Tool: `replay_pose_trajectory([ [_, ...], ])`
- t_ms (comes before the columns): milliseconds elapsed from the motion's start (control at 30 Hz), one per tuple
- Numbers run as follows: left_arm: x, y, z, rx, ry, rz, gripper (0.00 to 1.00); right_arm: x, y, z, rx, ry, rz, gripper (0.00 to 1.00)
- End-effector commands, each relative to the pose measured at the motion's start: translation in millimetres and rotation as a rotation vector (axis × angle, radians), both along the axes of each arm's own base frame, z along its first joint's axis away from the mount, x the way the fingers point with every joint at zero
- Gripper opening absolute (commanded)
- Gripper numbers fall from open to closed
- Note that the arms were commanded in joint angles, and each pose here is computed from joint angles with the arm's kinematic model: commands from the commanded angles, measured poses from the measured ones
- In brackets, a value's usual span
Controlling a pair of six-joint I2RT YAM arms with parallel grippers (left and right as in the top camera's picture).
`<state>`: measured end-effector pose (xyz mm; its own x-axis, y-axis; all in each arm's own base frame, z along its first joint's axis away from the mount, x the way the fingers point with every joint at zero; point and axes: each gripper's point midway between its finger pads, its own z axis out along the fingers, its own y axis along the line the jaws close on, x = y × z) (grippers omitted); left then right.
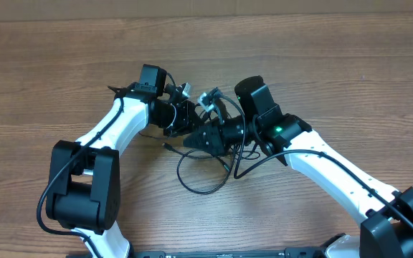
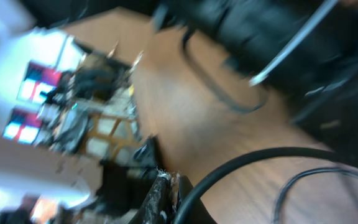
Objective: Untangle cables
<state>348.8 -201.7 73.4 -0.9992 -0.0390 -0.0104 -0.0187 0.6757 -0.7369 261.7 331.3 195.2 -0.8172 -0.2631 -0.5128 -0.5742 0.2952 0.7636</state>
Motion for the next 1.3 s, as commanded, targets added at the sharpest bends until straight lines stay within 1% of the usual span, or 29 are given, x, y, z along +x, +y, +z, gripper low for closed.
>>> replay_pose_trajectory([
  [0,0,0,-5,0.012,0.001,-0.007,0.05,35,-10,-1,-0.067,-0.025,-0.198,0.04],
  [200,-1,0,-5,0.013,-0.002,-0.012,0.07,59,-16,0,-0.086,-0.06,-0.322,0.04],
  [267,-1,0,-5,0.013,-0.002,-0.011,0.07,61,-14,4,-0.071,-0.078,-0.323,0.04],
  [367,-1,0,-6,0.014,-0.013,-0.022,0.08,67,-8,23,0.002,-0.11,-0.326,0.04],
  [433,-1,0,-6,0.014,-0.01,-0.022,0.08,80,-10,43,0.076,-0.123,-0.37,0.04],
  [500,-1,0,-6,0.014,-0.018,-0.03,0.08,95,-19,58,0.139,-0.095,-0.433,0.04],
  [533,-2,0,-6,0.015,-0.029,-0.04,0.08,97,-22,62,0.157,-0.08,-0.44,0.04],
  [567,-2,1,-6,0.016,-0.044,-0.056,0.12,93,-21,71,0.198,-0.075,-0.393,0.04],
  [600,-3,1,-6,0.02,-0.054,-0.07,0.19,87,-20,75,0.218,-0.073,-0.35,0.04],
  [633,-5,2,-7,0.027,-0.065,-0.088,0.43,82,-19,77,0.229,-0.064,-0.313,0.04],
  [667,-6,2,-8,0.029,-0.078,-0.109,0.56,76,-19,77,0.232,-0.049,-0.284,0.04],
  [733,-9,3,-8,0.032,-0.105,-0.148,0.71,71,-20,74,0.22,-0.019,-0.268,0.04],
  [767,-9,4,-8,0.032,-0.108,-0.152,0.76,70,-22,73,0.211,-0.01,-0.272,0.04],
  [833,-9,5,-7,0.021,-0.111,-0.158,0.84,68,-27,75,0.203,-0.005,-0.283,0.04],
  [900,-11,4,1,-0.028,-0.139,-0.192,0.9,69,-33,78,0.185,-0.008,-0.322,0.04],
  [933,-14,0,11,-0.088,-0.182,-0.24,0.92,70,-38,80,0.168,-0.011,-0.359,0.04],
  [1000,-17,-4,22,-0.149,-0.227,-0.286,0.94,70,-48,85,0.139,-0.019,-0.428,0.04],
  [1100,-23,-8,35,-0.209,-0.294,-0.346,0.95,64,-64,104,0.123,-0.087,-0.499,0.04],
  [1167,-27,-11,44,-0.249,-0.339,-0.382,0.96,58,-72,122,0.136,-0.148,-0.523,0.04],
  [1267,-32,-13,53,-0.276,-0.385,-0.418,0.95,49,-79,143,0.165,-0.198,-0.538,0.04],
])
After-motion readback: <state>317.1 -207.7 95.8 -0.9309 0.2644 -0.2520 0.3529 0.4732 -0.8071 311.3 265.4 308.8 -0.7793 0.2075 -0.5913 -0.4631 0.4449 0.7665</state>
